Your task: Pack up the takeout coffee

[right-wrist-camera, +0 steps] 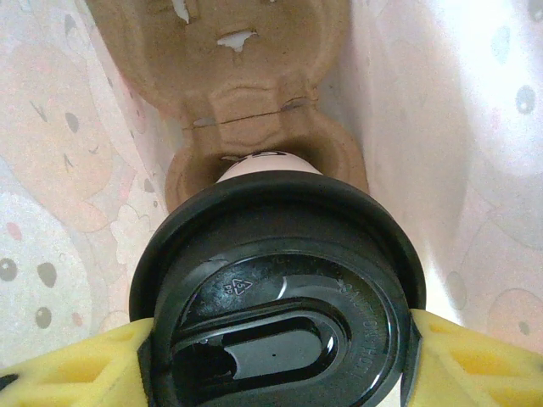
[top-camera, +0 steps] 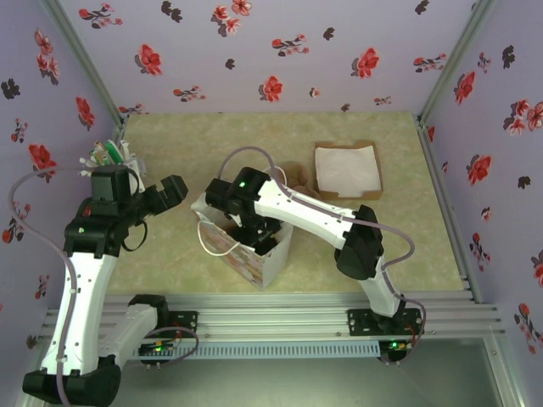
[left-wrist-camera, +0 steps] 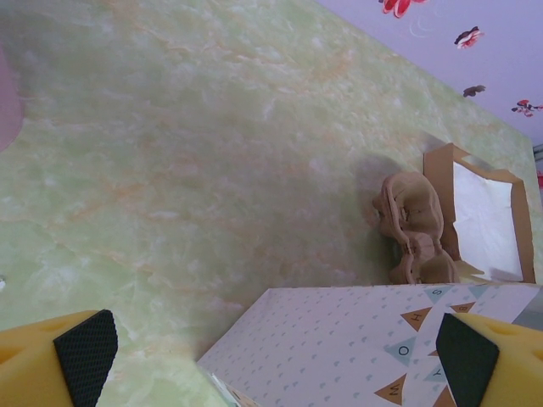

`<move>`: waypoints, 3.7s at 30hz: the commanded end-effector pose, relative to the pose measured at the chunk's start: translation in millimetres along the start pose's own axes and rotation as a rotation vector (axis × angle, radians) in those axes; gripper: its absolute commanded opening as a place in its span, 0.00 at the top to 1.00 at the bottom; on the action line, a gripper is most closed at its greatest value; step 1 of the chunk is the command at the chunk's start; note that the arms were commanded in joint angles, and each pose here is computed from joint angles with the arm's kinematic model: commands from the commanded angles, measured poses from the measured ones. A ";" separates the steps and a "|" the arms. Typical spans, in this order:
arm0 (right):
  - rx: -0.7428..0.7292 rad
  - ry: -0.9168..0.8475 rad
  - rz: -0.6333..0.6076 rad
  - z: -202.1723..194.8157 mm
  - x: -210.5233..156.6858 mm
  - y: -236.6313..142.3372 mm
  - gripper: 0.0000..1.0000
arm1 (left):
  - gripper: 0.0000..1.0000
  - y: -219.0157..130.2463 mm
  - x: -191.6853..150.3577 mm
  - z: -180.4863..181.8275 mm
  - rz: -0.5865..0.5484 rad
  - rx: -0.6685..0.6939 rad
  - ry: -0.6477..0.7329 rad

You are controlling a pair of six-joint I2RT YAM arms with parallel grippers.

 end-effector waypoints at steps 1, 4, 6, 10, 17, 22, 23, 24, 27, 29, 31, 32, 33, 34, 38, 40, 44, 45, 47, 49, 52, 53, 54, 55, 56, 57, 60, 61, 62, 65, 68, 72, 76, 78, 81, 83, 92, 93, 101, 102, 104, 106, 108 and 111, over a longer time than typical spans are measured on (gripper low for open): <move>0.017 0.007 -0.011 0.0 -4.8 -6.6 0.38 | 0.01 -2.6 2.2 -2.2 -0.019 -0.025 0.009; 0.017 0.008 -0.012 0.1 -4.8 -7.1 0.38 | 0.01 -2.7 2.4 -2.4 -0.020 -0.026 0.009; 0.018 0.008 -0.012 0.2 -4.8 -7.2 0.38 | 0.01 -2.7 2.4 -2.3 -0.020 -0.026 0.008; 0.018 0.007 -0.009 0.3 -4.1 -5.9 0.38 | 0.01 -2.6 2.5 -2.4 -0.020 -0.026 0.008; 0.024 0.006 0.002 1.6 -1.0 -0.6 0.38 | 0.01 -2.5 2.3 -2.3 -0.019 -0.025 0.009; 0.030 0.005 0.006 2.5 1.8 2.0 0.38 | 0.01 -2.8 2.6 -2.6 -0.021 -0.027 0.010; 0.032 0.005 0.011 2.6 2.6 3.8 0.38 | 0.01 -2.2 2.4 -2.3 -0.019 -0.025 0.009; 0.032 0.005 0.012 2.9 3.3 4.9 0.38 | 0.01 -2.4 2.6 -2.3 -0.021 -0.025 0.009; 0.038 0.004 0.021 4.1 5.8 9.2 0.38 | 0.01 -2.4 3.1 -2.9 -0.021 -0.027 0.010; 0.043 0.003 0.024 4.7 8.2 12.0 0.38 | 0.01 -2.6 3.0 -2.9 -0.021 -0.027 0.010; 0.047 0.002 0.027 4.7 9.7 14.5 0.38 | 0.01 -2.9 3.4 -3.3 -0.023 -0.029 0.010; 0.049 0.001 0.027 5.1 10.8 16.1 0.38 | 0.01 -2.9 3.5 -3.2 -0.023 -0.029 0.010; 0.049 0.001 0.028 5.1 11.1 17.0 0.38 | 0.01 -2.9 3.4 -3.3 -0.023 -0.028 0.010; 0.052 0.000 0.029 5.0 11.6 18.4 0.38 | 0.01 -2.9 3.4 -3.3 -0.023 -0.029 0.011; 0.055 0.005 0.039 2.2 14.2 30.3 0.38 | 0.01 -2.4 3.1 -3.2 -0.022 -0.030 0.009; 0.055 0.013 0.049 -0.4 14.7 38.1 0.38 | 0.01 -2.0 2.8 -2.8 -0.021 -0.029 0.008; 0.060 0.024 0.049 -1.3 14.9 44.7 0.38 | 0.01 -2.0 2.4 -2.4 -0.019 -0.027 0.011; 0.062 0.025 0.046 -1.0 15.0 44.6 0.38 | 0.01 -1.8 2.4 -2.4 -0.018 -0.027 0.011; 0.063 0.026 0.037 -0.8 15.8 42.8 0.38 | 0.01 -2.4 2.7 -2.8 -0.020 -0.028 0.012; 0.062 0.025 0.032 -0.9 15.4 40.9 0.38 | 0.01 -2.2 3.0 -3.0 -0.021 -0.029 0.010; 0.061 0.026 0.026 -1.0 15.3 39.4 0.38 | 0.01 -2.1 3.1 -3.1 -0.022 -0.030 0.009; 0.060 0.025 0.024 -1.4 15.5 39.0 0.38 | 0.01 -2.1 3.1 -3.1 -0.021 -0.029 0.008; 0.060 0.026 0.024 -1.0 15.6 39.1 0.38 | 0.01 -2.0 3.2 -3.1 -0.021 -0.029 0.009; 0.059 0.025 0.023 -1.3 15.5 39.0 0.38 | 0.01 -2.0 3.2 -3.1 -0.021 -0.029 0.008; 0.058 0.026 0.023 -1.4 15.6 39.2 0.38 | 0.01 -2.4 3.4 -3.4 -0.023 -0.030 0.009; 0.059 0.025 0.020 -1.4 15.8 38.5 0.38 | 0.01 -2.4 3.3 -3.3 -0.022 -0.030 0.009; 0.059 0.025 0.019 -1.2 16.1 38.9 0.38 | 0.01 -2.6 3.6 -3.6 -0.023 -0.031 0.009; 0.060 0.026 0.019 -1.3 16.2 39.0 0.38 | 0.01 -2.6 3.7 -3.8 -0.023 -0.031 0.009; 0.060 0.026 0.021 -1.3 16.0 39.2 0.38 | 0.01 -2.6 3.8 -3.8 -0.024 -0.031 0.009; 0.061 0.025 0.020 -1.1 16.3 39.5 0.38 | 0.01 -2.3 4.0 -3.7 -0.024 -0.031 0.007; 0.061 0.025 0.019 -0.9 16.2 39.2 0.38 | 0.01 -1.7 4.4 -3.8 -0.024 -0.030 0.007; 0.060 0.024 0.021 -0.9 16.3 39.9 0.38 | 0.01 -1.8 4.5 -4.2 -0.024 -0.031 0.009; 0.063 0.024 0.024 -0.8 16.6 41.1 0.38 | 0.01 -1.6 4.7 -4.4 -0.023 -0.031 0.009; 0.063 0.024 0.022 -0.6 16.9 40.8 0.38 | 0.01 -1.7 4.8 -4.4 -0.024 -0.032 0.009; 0.064 0.022 0.020 -0.5 17.1 40.4 0.38 | 0.01 -1.4 5.3 -4.8 -0.024 -0.031 0.011; 0.062 0.022 0.022 -0.5 17.1 40.9 0.38 | 0.01 -1.7 5.6 -5.1 -0.025 -0.032 0.011; 0.063 0.022 0.023 -0.4 17.7 43.8 0.38 | 0.01 -1.6 4.7 -4.4 -0.024 -0.033 0.010; 0.063 0.023 0.021 -0.8 17.8 43.7 0.38 | 0.01 -1.6 4.6 -4.4 -0.024 -0.034 0.011; 0.066 0.025 0.025 -1.3 17.9 49.2 0.38 | 0.01 -1.9 3.2 -9.4 -0.006 -0.074 0.016; 0.066 0.026 0.024 -1.3 18.1 49.5 0.38 | 0.01 -1.9 2.9 -10.2 -0.003 -0.079 0.016; 0.068 0.026 0.021 -1.0 18.7 50.4 0.38 | 0.01 -2.4 2.8 -11.3 0.000 -0.088 0.019; 0.067 0.029 0.021 -1.8 19.0 51.5 0.38 | 0.01 -2.4 2.7 -11.5 0.000 -0.089 0.020; 0.066 0.028 0.023 -1.7 18.9 54.0 0.38 | 0.01 -2.4 2.7 -11.5 0.001 -0.089 0.021; 0.067 0.034 0.027 -2.7 18.7 58.4 0.38 | 0.01 -2.5 2.8 -11.2 0.000 -0.088 0.020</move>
Point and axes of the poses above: each hand's point on the last joint's axis, 136 mm out from that joint toward the fingers, its own y axis out along the fingers, its own z axis along the line the jaws close on, x = y × z, the point moved 6 cm from there along -y, back along the fingers, and after that the axes turned 11 degrees about -y, right-handed, at the moved point
